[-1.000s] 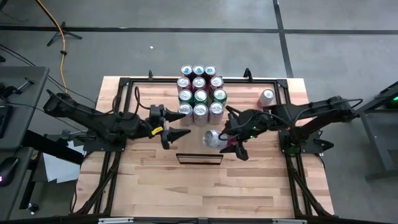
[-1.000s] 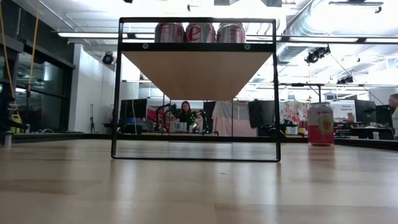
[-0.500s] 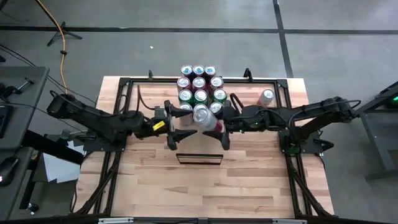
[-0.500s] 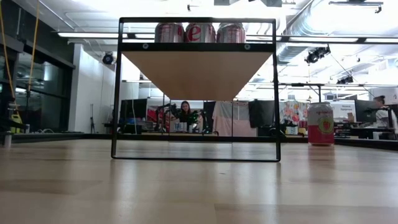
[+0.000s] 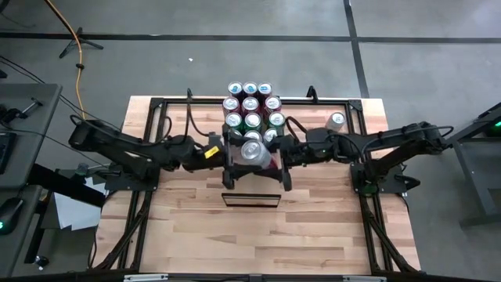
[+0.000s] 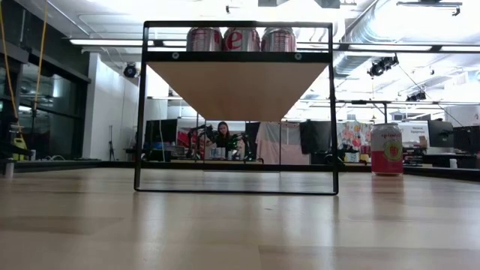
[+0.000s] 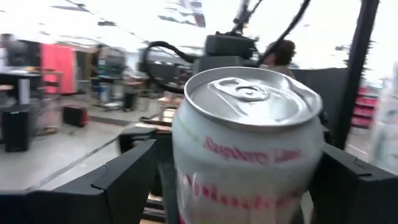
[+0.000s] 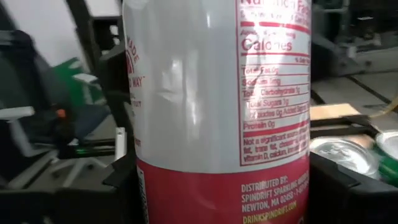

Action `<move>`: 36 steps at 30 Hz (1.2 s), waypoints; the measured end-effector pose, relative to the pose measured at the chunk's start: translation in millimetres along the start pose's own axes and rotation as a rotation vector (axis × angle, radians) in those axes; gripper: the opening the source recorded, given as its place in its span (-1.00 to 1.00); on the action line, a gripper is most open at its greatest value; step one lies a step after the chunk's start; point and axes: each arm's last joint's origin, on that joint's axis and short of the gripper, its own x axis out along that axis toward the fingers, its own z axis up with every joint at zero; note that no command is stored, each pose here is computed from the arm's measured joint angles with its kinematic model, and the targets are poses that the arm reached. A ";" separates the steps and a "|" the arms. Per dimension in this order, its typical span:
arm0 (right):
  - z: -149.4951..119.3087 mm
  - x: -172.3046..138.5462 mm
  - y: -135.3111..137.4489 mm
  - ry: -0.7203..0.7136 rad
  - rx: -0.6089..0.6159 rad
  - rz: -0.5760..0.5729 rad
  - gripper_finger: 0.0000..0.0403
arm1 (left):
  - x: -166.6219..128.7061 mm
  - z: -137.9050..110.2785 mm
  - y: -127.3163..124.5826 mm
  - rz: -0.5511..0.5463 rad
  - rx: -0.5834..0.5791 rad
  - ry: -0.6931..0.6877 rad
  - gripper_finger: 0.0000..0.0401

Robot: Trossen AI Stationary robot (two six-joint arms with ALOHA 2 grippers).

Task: Place canned beverage on shelf
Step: Put the left pink white soda can on the shelf

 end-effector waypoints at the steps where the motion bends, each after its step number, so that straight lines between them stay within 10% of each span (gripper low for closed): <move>1: -0.2 0.2 0.6 0.002 0.001 0.017 0.38 | 2.6 -0.5 -0.7 -0.023 0.003 0.003 0.57; 12: 0.6 0.1 2.9 0.001 0.005 0.087 0.38 | 15.2 1.6 -5.9 -0.088 0.004 -0.002 0.55; 19: 0.5 0.1 3.1 0.003 0.000 0.093 0.39 | 14.9 2.3 -6.0 -0.088 0.029 -0.007 0.11; 27: 5.7 -6.6 3.0 -0.011 0.008 0.084 0.89 | 5.3 13.9 -2.4 -0.051 0.098 0.016 0.00; 36: 19.8 -29.0 4.8 -0.051 0.013 0.064 0.94 | -29.8 36.9 6.0 0.020 0.142 0.165 0.00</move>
